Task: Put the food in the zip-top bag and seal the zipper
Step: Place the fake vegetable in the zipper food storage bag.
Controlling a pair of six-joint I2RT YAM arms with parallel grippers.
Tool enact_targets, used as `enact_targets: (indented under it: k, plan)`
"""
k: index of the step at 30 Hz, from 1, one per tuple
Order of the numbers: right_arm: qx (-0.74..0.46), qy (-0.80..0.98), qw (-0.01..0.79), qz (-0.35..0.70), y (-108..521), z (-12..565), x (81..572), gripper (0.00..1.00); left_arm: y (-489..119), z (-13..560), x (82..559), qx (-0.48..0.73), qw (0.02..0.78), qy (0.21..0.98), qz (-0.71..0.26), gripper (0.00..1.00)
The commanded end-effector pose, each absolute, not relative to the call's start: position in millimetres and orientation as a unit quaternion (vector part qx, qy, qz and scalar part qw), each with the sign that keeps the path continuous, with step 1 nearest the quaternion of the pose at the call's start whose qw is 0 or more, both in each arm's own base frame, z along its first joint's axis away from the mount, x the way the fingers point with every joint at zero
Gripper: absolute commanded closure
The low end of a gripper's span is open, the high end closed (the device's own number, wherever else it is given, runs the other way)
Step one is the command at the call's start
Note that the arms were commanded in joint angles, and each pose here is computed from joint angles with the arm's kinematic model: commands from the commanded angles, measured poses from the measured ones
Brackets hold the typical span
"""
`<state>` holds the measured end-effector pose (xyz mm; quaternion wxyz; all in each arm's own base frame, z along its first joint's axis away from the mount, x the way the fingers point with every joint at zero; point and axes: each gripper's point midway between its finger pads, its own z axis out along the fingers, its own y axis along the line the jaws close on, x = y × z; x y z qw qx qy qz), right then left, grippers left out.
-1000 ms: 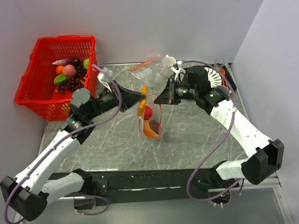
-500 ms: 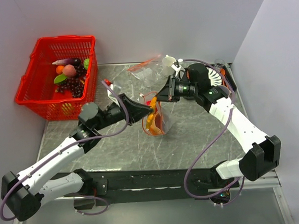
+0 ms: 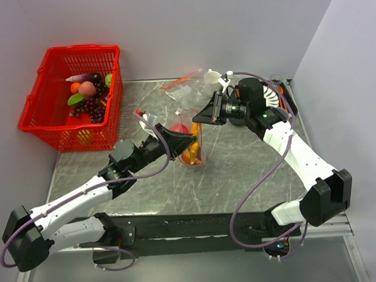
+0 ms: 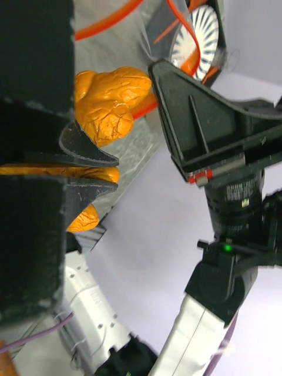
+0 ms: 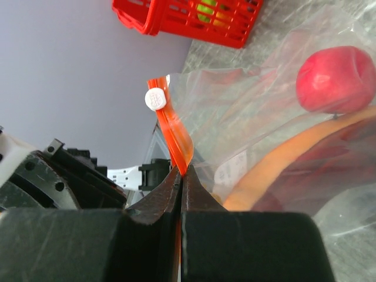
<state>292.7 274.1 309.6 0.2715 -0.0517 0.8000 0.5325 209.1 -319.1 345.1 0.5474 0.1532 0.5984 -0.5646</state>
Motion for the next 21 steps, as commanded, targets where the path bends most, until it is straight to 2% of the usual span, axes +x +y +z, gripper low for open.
enact_targets:
  k: [1, 9, 11, 12, 13, 14, 16, 21]
  plan:
    - [-0.074, 0.774, 0.282, 0.562, 278, 334, 286, 1.0, -310, 351, 242, 0.105, 0.611, 0.595, -0.512, 0.99]
    - [-0.069, 0.773, 0.284, 0.563, 277, 335, 287, 1.0, -307, 339, 288, 0.06, 0.65, 0.625, -0.428, 0.98]
    - [-0.069, 0.772, 0.286, 0.564, 277, 337, 287, 1.0, -312, 330, 294, 0.063, 0.646, 0.637, -0.416, 0.83]
    - [-0.067, 0.772, 0.286, 0.564, 277, 337, 287, 1.0, -316, 332, 294, 0.071, 0.645, 0.635, -0.42, 0.69]
    - [-0.067, 0.772, 0.288, 0.563, 276, 336, 288, 1.0, -318, 333, 294, 0.076, 0.645, 0.633, -0.422, 0.39]
    - [-0.066, 0.774, 0.287, 0.561, 275, 335, 288, 1.0, -320, 335, 292, 0.08, 0.64, 0.633, -0.428, 0.3]
    - [-0.063, 0.775, 0.291, 0.558, 273, 334, 290, 1.0, -321, 344, 287, 0.083, 0.638, 0.625, -0.442, 0.16]
    - [-0.057, 0.778, 0.292, 0.552, 269, 329, 294, 1.0, -319, 362, 275, 0.098, 0.62, 0.637, -0.448, 0.12]
